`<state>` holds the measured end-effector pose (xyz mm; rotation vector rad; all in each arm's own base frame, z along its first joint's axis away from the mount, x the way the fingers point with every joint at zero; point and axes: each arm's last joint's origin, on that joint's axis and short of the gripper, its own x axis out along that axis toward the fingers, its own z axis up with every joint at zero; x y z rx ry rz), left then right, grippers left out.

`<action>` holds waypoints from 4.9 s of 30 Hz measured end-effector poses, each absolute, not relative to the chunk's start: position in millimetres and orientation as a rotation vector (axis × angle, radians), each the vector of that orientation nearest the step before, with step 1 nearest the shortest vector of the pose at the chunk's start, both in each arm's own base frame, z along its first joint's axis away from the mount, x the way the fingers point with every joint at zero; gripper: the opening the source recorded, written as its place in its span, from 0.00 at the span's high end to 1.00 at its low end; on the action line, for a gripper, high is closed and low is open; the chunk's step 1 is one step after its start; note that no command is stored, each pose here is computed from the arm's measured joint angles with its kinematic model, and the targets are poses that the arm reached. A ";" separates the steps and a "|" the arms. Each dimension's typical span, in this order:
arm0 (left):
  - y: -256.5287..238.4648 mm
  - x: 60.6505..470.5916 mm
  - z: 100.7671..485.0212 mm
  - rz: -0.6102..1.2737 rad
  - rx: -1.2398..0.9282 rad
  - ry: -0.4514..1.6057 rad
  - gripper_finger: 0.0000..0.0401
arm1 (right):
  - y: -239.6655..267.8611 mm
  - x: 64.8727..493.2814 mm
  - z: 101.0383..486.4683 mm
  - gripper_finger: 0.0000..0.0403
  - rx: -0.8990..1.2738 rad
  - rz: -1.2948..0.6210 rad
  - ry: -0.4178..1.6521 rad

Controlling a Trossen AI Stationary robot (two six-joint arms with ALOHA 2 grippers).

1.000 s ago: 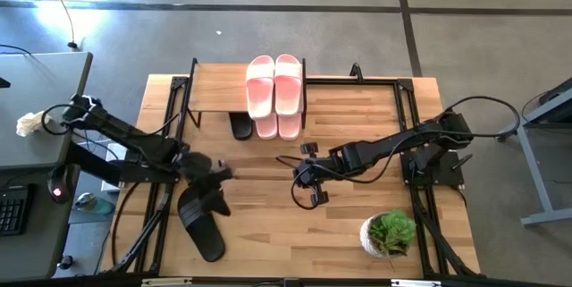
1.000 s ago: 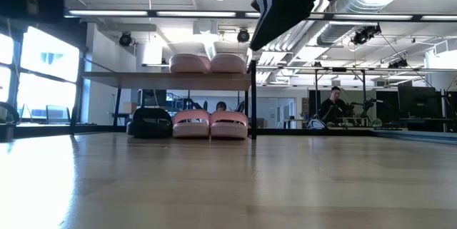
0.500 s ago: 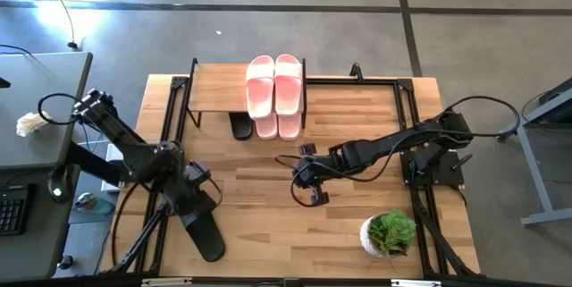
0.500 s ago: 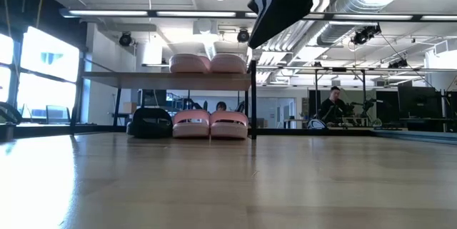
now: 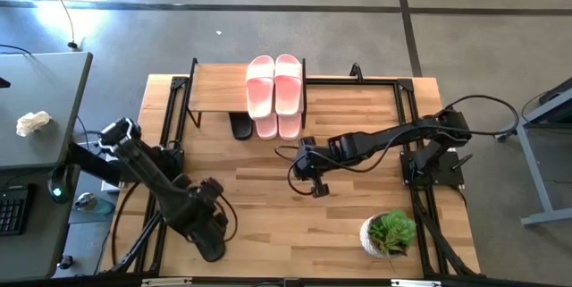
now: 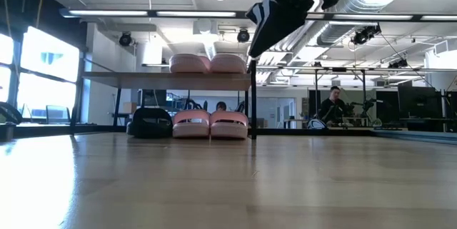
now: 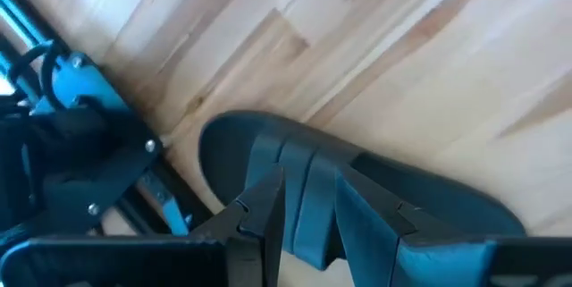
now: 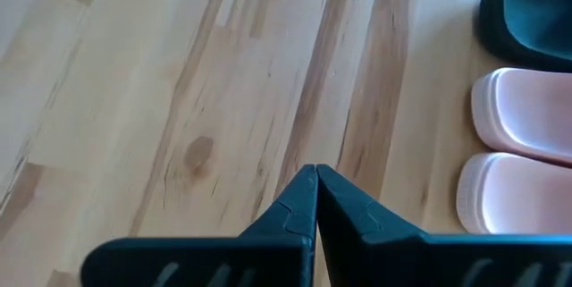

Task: Pick and place slides into the shelf
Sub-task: Put the black slide under the shelf

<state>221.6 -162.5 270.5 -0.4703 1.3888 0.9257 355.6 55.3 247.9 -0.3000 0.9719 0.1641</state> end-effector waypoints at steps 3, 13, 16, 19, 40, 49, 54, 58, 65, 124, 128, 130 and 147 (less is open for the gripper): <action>-172.6 222.7 259.2 0.942 -0.442 1.467 0.78 | 55.3 355.3 247.6 1.00 -0.320 0.177 0.974; -191.0 214.3 248.9 1.068 -0.550 1.514 0.78 | 47.7 356.0 247.3 1.00 -0.320 0.212 0.978; -191.9 213.4 249.1 1.072 -0.575 1.555 0.78 | 44.9 356.4 247.3 1.00 -0.307 0.225 0.977; -195.6 215.2 245.1 1.004 -0.560 1.637 0.78 | 42.9 356.7 247.3 1.00 -0.296 0.233 0.976; -210.2 232.6 196.4 1.015 -0.449 1.677 0.78 | 42.3 355.8 246.7 1.00 -0.321 0.266 0.982; -204.6 226.6 184.9 1.078 -0.422 1.668 0.78 | 42.3 355.7 246.6 1.00 -0.324 0.268 0.983; -201.2 222.6 175.2 1.093 -0.410 1.677 0.78 | 42.3 355.5 246.5 1.00 -0.324 0.268 0.986; -197.5 218.4 170.8 1.122 -0.381 1.684 0.78 | 42.3 355.5 246.5 1.00 -0.324 0.268 0.986; -193.5 214.3 165.0 1.170 -0.372 1.672 0.79 | 42.3 355.5 246.5 1.00 -0.324 0.268 0.986; -42.3 233.3 247.2 0.885 0.079 1.540 1.00 | 20.4 295.4 329.9 1.00 -0.353 0.096 0.821; -32.9 219.0 223.1 0.949 0.215 1.590 1.00 | 20.2 296.2 330.6 1.00 -0.351 0.085 0.810; -29.8 212.3 213.6 0.982 0.306 1.583 1.00 | 19.7 296.8 331.3 1.00 -0.348 0.061 0.803; 1.0 200.9 167.1 1.062 0.276 1.547 1.00 | 19.0 297.0 331.5 1.00 -0.324 0.027 0.803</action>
